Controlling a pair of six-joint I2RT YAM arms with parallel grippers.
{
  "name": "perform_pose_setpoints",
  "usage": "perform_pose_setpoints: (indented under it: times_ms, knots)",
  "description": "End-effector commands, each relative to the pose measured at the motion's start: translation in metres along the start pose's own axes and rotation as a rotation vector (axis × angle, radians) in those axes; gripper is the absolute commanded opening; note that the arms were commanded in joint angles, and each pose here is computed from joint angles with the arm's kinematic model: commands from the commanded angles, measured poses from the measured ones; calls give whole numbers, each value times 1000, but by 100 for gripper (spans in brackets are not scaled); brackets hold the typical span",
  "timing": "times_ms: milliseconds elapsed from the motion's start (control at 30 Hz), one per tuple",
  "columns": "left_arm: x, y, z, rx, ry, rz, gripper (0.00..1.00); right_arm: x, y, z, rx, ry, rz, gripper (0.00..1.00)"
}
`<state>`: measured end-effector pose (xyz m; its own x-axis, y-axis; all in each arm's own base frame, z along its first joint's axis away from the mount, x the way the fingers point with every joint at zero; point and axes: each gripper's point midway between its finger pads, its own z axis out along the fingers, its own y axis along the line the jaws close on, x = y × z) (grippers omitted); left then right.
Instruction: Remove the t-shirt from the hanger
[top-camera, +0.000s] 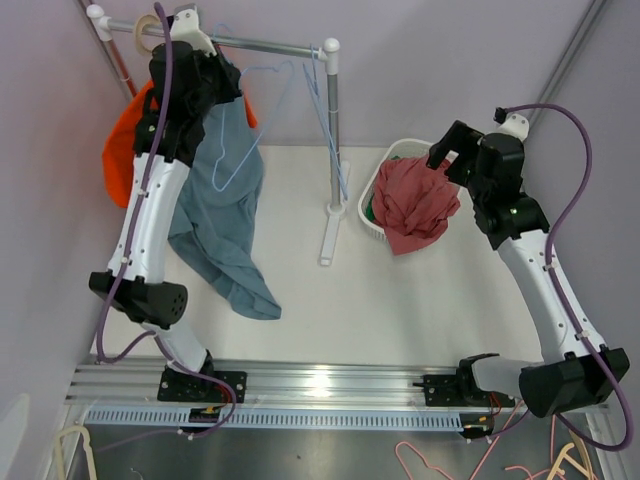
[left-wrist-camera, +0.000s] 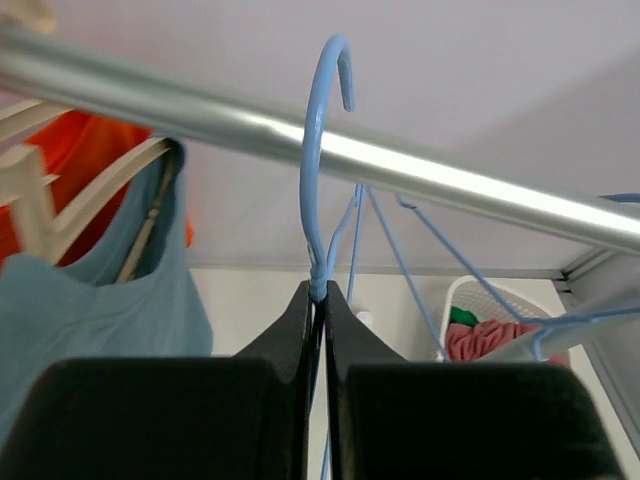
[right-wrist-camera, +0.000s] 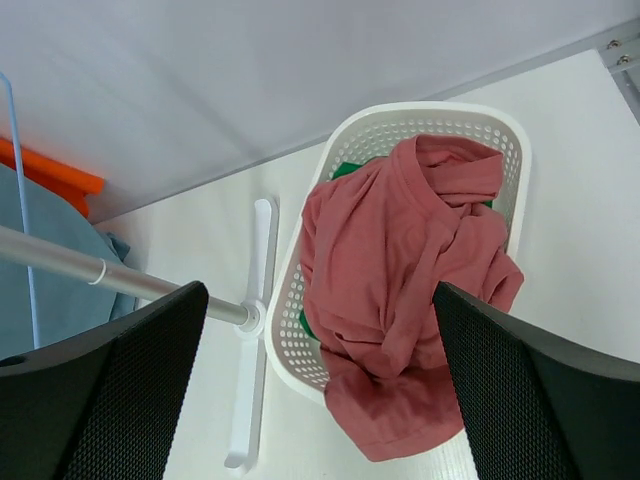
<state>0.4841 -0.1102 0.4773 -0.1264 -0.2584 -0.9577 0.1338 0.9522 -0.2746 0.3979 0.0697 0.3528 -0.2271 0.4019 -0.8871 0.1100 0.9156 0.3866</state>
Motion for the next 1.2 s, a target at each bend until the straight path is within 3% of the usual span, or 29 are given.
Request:
perform_pose_setpoints:
  times_ms: [0,267,500,567,600,700,833,967,1167]
  knots:
    - [-17,-39,6,120,-66,28,1,-2,-3,-2,4,-8,-5,99]
    - [31,-74,34,208,32,53,0,6,-1,-5,-30,1,4,99]
    - [45,-89,37,190,32,129,1,9,0,-8,-45,9,8,99]
    - [43,-87,34,173,24,133,10,10,1,-8,-52,12,9,100]
    - [39,-85,32,160,12,133,28,10,2,-8,-55,12,12,100]
    - [25,-72,21,97,-33,147,65,11,5,-8,-68,18,17,99]
    - [1,-61,-9,87,-94,181,76,8,11,-8,-92,18,20,99]
    - [-32,-43,-64,105,-201,193,100,4,21,-5,-128,25,33,100]
    - [-30,-21,-103,220,-207,138,99,9,33,1,-155,43,39,99]
